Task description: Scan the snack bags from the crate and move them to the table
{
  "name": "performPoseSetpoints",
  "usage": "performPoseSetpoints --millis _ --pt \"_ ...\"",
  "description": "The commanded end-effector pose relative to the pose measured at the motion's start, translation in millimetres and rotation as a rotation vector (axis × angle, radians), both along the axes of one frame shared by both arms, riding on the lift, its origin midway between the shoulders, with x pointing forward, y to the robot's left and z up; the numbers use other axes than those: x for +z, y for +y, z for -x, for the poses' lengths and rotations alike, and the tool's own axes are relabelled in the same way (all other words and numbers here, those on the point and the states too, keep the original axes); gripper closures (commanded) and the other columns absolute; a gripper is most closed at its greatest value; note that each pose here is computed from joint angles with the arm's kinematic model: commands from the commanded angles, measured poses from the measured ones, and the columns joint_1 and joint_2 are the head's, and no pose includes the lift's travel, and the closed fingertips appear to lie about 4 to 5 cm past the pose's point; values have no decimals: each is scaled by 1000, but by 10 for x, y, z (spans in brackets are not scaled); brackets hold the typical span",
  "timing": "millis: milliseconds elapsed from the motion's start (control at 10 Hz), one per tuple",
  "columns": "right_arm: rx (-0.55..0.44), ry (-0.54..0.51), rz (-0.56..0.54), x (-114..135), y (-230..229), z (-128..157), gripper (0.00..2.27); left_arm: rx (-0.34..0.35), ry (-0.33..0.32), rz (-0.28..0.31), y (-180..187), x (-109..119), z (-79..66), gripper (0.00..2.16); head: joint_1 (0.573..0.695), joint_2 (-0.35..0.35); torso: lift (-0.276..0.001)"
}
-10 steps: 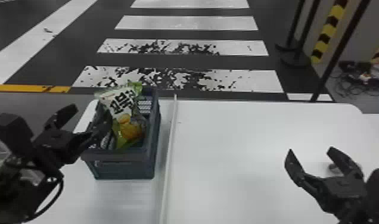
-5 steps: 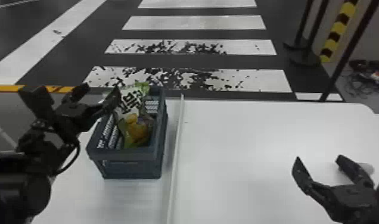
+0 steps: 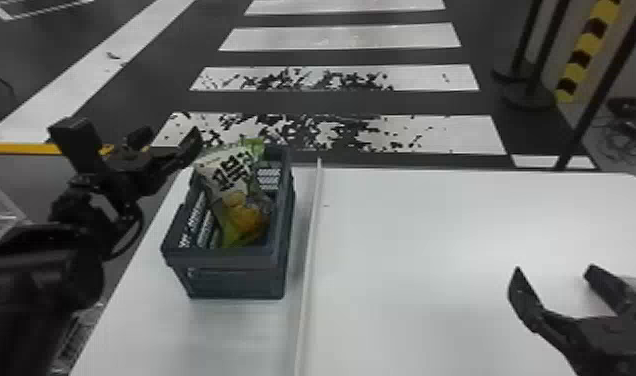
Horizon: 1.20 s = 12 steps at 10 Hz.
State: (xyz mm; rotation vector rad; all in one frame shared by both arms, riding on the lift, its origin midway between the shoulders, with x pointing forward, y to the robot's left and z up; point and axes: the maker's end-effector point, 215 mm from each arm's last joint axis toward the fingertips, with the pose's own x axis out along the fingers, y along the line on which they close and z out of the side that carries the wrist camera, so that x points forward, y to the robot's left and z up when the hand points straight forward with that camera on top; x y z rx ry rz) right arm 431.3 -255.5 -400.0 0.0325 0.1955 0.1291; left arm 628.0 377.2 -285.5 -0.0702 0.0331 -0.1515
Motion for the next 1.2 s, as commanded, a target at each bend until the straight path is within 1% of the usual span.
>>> performPoseSetpoints --millis 0,300,500,700,1100 --pt "3 1 1 -3 7 3 33 6 29 9 71 -72 -99 80 695 125 -95" --pt "19 1 -4 -4 42 21 33 -20 57 28 76 -139 -214 76 695 133 -95" --pt "25 0 -1 2 61 21 33 -58 106 41 -39 -334 -289 76 695 132 -95" --pt "28 1 -2 -5 87 19 33 -90 136 44 -157 -473 -347 76 695 121 -95" --pt "34 -1 -3 0 128 6 36 -125 166 19 -315 -534 -528 76 695 104 -95"
